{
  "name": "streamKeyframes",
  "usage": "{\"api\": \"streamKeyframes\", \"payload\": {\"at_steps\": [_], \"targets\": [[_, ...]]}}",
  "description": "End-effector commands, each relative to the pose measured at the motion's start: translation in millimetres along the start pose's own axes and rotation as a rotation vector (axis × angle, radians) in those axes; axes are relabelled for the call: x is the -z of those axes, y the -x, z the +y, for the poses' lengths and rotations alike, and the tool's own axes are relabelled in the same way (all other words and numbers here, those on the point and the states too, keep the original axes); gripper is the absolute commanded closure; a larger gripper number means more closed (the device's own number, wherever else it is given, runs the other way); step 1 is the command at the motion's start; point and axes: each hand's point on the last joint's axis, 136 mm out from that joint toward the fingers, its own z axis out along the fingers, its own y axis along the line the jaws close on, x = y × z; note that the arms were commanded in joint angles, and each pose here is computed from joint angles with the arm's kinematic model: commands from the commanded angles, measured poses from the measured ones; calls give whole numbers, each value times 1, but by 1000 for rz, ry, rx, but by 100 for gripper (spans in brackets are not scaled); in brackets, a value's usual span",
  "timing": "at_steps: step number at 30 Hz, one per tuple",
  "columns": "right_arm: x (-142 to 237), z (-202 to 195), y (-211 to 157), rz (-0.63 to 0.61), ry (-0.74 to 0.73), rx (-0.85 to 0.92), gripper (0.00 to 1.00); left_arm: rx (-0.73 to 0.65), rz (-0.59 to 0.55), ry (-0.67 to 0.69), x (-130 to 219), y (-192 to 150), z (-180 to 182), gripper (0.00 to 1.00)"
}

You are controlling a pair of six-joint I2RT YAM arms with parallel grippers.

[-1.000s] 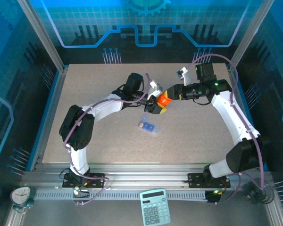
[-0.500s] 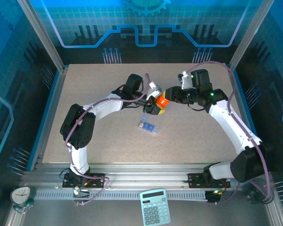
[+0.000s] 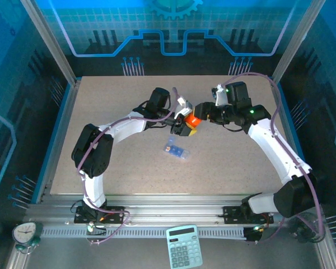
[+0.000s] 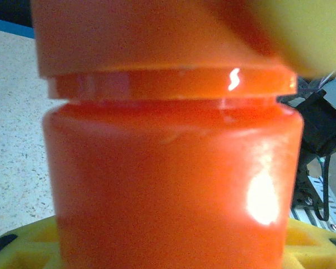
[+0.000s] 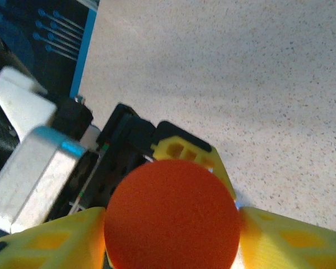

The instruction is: Sort the pills into containers

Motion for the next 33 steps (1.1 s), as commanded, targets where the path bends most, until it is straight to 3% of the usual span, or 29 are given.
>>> {"api": "streamKeyframes", "payload": {"at_steps": [1, 4, 9, 14, 19, 33], "targets": [[15, 12, -5, 33, 28, 47, 30, -84, -48, -21, 4, 26, -8, 91], [30, 19, -12, 78, 44, 120, 22, -83, -47, -19, 5, 25, -7, 91], [48, 17, -25, 137, 64, 235, 19, -90, -48, -18, 6, 27, -8, 91], [58, 7, -10, 77, 59, 386, 19, -100, -42, -25, 7, 28, -9, 91], [68, 12, 19, -20, 93, 419, 11, -101, -31, -39, 7, 27, -12, 91], [41, 12, 30, 95, 215, 377, 11, -105, -36, -58, 7, 31, -15, 91]]}}
